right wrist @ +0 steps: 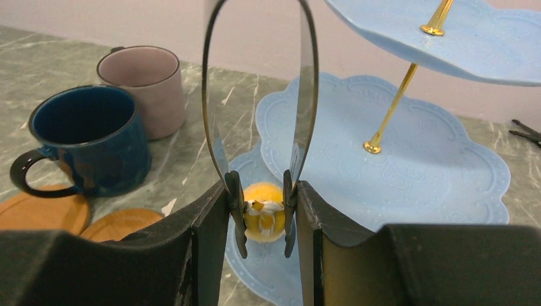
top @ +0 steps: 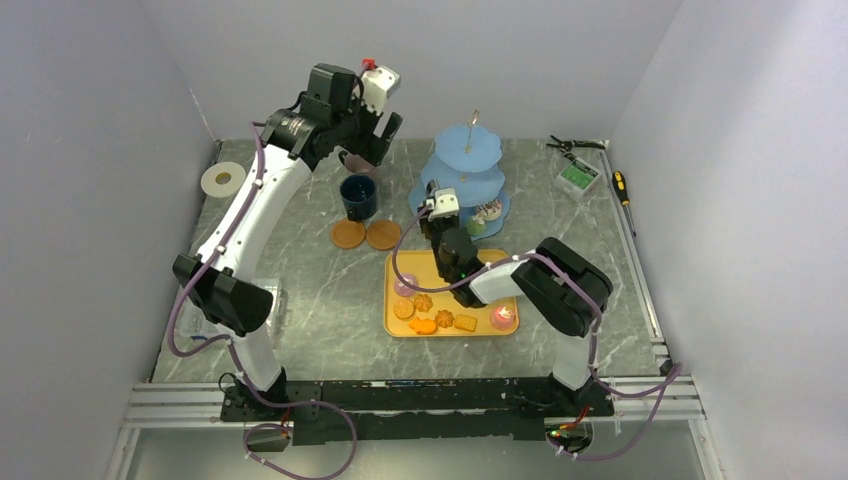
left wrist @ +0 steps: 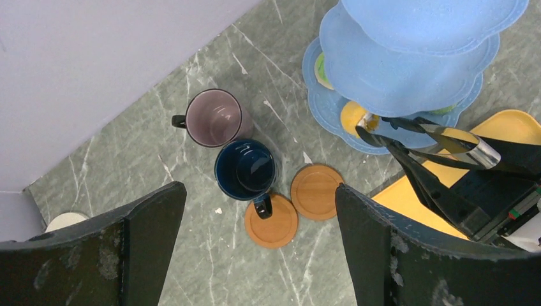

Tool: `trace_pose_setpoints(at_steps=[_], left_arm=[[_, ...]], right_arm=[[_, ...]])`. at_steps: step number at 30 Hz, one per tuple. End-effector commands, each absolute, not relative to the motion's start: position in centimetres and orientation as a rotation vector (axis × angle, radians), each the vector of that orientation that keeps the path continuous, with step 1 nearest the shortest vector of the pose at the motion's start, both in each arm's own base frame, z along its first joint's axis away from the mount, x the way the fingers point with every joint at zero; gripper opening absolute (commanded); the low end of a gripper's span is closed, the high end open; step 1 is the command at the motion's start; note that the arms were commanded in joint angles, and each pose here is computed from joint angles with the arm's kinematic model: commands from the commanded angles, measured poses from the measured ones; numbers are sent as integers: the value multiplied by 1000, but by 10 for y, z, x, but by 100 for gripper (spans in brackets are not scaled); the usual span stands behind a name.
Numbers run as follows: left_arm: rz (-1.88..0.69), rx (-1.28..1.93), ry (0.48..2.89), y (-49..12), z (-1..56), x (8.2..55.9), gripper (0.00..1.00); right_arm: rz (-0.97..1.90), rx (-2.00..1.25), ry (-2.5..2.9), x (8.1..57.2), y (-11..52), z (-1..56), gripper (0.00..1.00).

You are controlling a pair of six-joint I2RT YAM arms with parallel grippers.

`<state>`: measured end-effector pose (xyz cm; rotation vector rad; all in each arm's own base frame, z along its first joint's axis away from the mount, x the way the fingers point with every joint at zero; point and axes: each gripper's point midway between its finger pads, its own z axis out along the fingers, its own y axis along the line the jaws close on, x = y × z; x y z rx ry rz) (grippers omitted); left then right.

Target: Serve the afternoon tea

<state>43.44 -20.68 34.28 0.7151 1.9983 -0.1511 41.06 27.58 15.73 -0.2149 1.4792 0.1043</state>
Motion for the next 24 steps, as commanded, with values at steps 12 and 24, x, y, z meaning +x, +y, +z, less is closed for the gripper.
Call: trace_pose_setpoints(at_steps=[12, 24], left_arm=[[-206, 717, 1972, -204, 356, 424, 93], [-245, 716, 1987, -206, 354, 414, 93]], right_arm=[[106, -50, 1377, 424, 267, 178, 46], [175, -42, 1386, 404, 257, 185, 63]])
